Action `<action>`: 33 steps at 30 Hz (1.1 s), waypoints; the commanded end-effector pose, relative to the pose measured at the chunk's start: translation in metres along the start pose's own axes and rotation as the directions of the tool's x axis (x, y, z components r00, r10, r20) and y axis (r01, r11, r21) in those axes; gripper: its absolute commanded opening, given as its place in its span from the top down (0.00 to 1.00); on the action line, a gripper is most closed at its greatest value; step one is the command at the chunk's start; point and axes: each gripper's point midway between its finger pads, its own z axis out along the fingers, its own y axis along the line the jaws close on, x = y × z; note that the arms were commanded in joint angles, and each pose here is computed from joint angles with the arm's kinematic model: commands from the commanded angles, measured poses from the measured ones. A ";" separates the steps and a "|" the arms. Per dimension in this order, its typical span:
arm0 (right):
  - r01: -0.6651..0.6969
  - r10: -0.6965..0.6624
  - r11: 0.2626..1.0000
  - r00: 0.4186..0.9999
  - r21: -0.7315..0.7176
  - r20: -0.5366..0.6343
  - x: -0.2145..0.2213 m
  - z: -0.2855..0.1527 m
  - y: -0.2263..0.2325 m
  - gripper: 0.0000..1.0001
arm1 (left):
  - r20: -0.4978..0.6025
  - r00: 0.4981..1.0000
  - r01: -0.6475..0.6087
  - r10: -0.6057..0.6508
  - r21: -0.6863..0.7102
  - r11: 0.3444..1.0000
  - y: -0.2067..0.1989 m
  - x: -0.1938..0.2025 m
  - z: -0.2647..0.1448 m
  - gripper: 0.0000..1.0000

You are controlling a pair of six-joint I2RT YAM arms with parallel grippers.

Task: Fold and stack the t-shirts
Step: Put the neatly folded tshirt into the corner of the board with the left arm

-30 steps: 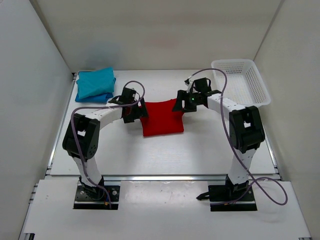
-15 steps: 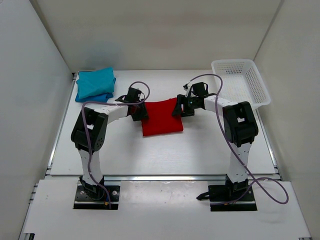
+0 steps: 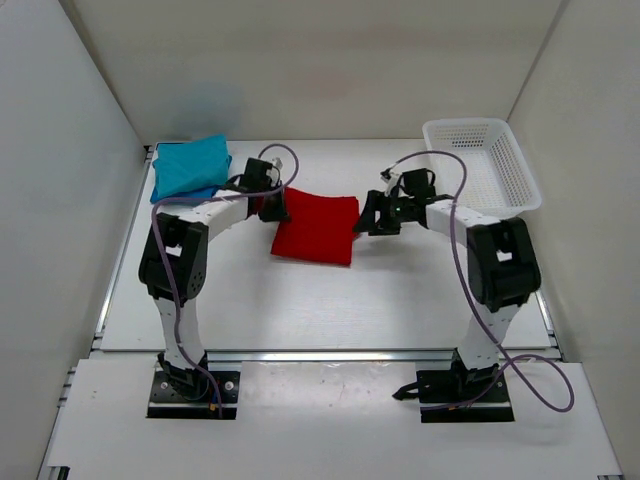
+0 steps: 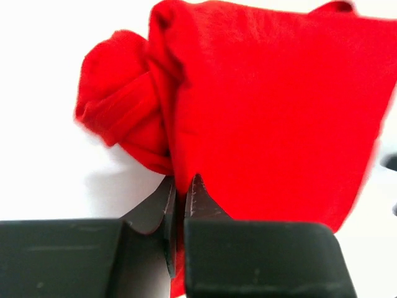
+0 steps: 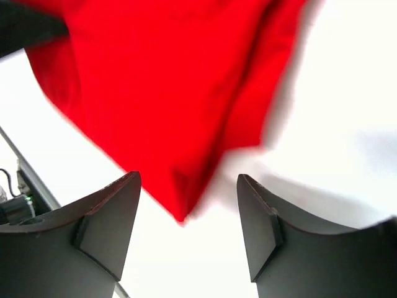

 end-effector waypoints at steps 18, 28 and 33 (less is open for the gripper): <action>-0.034 -0.010 0.992 0.940 0.125 0.340 0.003 -0.128 -0.010 0.39 | 0.235 0.929 -0.272 0.286 -0.092 0.958 0.035 -0.218 -0.078 1.00; -0.076 0.017 0.982 0.949 0.173 0.316 0.019 -0.124 -0.022 0.40 | 0.363 0.890 -0.237 0.276 -0.150 0.960 0.076 -0.269 -0.146 1.00; -0.080 0.022 0.980 0.953 0.180 0.303 0.025 -0.122 -0.021 0.40 | 0.400 0.843 -0.321 0.361 -0.165 0.933 0.064 -0.279 -0.165 1.00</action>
